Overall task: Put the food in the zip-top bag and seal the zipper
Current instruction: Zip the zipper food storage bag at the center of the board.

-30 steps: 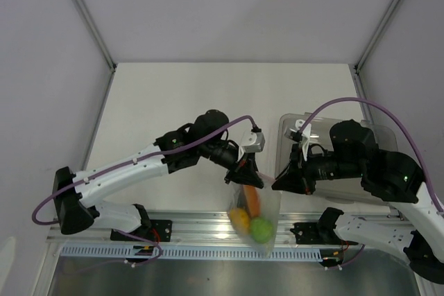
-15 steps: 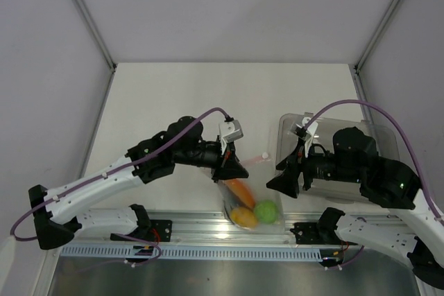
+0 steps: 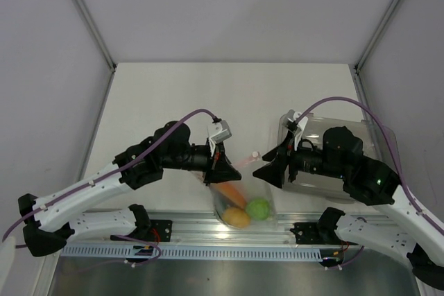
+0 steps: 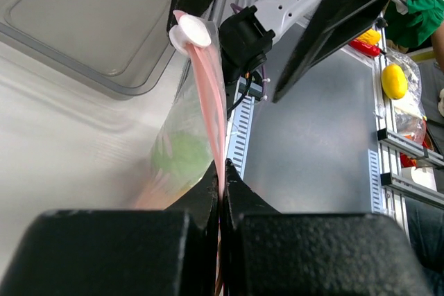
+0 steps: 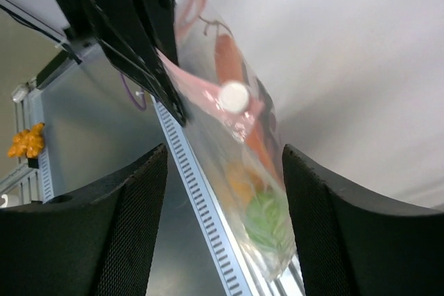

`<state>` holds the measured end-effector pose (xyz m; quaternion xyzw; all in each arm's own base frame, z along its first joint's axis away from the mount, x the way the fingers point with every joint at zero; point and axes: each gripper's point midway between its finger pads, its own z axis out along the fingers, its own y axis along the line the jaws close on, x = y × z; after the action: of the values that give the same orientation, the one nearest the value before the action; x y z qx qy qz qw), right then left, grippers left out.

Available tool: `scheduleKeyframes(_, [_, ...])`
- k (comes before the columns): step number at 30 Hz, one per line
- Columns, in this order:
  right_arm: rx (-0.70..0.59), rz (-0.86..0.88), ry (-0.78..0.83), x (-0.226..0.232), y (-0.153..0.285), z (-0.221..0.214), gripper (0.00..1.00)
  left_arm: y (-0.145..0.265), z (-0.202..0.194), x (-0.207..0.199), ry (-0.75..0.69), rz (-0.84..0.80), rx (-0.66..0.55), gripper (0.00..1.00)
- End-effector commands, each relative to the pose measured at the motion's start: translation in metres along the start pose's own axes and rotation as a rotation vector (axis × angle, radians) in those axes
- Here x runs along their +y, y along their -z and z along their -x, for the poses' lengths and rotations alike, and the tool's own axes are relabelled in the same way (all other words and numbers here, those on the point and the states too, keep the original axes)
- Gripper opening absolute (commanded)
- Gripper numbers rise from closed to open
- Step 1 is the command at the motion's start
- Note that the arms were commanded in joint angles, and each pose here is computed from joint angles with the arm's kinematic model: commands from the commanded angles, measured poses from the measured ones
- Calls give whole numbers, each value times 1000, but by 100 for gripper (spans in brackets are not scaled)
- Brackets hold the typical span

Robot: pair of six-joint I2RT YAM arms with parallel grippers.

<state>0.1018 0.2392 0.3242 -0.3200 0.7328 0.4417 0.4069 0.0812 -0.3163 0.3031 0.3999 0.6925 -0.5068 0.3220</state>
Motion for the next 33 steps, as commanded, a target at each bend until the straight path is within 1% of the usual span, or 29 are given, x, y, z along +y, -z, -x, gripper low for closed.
scheduleKeyframes(1, [-84,93,48,12,-11,27,69,7,11,-7,-10,-17,-51,1])
scheduleKeyframes(4, [-62,124,35,12,-18,27,69,8,10,-6,-8,-11,-50,1])
scheduleKeyframes(7, [-33,166,19,14,-25,22,64,10,10,-7,-10,-6,-59,1])
scheduleKeyframes(10, [-39,190,7,16,-26,17,62,13,10,-7,-10,-1,-65,0])
scheduleKeyframes(15, [-64,203,-18,15,-21,10,62,15,10,-7,-9,4,-69,1])
scheduleKeyframes(18, [-76,221,-43,14,-20,9,59,14,10,-6,-10,6,-68,1])
scheduleKeyframes(19, [-79,226,-49,14,-20,9,56,14,11,-7,-10,3,-70,1])
scheduleKeyframes(20, [-91,231,-51,14,-20,12,51,14,10,-6,-8,4,-67,1])
scheduleKeyframes(22, [-109,253,-64,17,-20,15,43,14,10,-6,-8,3,-67,1])
scheduleKeyframes(23, [-113,262,-70,18,-20,16,38,14,11,-7,-9,0,-67,0])
scheduleKeyframes(25, [-119,276,-79,19,-21,16,31,13,10,-7,-9,-1,-65,1])
scheduleKeyframes(26, [-127,286,-74,20,-21,19,22,14,9,-7,-8,-1,-64,0])
scheduleKeyframes(27, [-130,289,-73,20,-22,20,16,13,9,-7,-7,-2,-62,1])
scheduleKeyframes(28, [-131,291,-72,20,-22,21,5,14,9,-7,-10,-4,-63,0])
scheduleKeyframes(29, [-130,302,-70,22,-22,21,0,15,9,-8,-10,-2,-63,3])
scheduleKeyframes(30, [-127,315,-65,24,-22,20,0,16,8,-7,-8,3,-62,14])
scheduleKeyframes(31, [-125,331,-60,26,-21,20,0,17,9,-5,-9,20,-66,52])
scheduleKeyframes(32, [-121,344,-56,28,-20,19,0,20,10,-5,-23,25,-71,69])
scheduleKeyframes(33, [-121,348,-52,29,-19,19,0,22,11,-6,-32,30,-72,81])
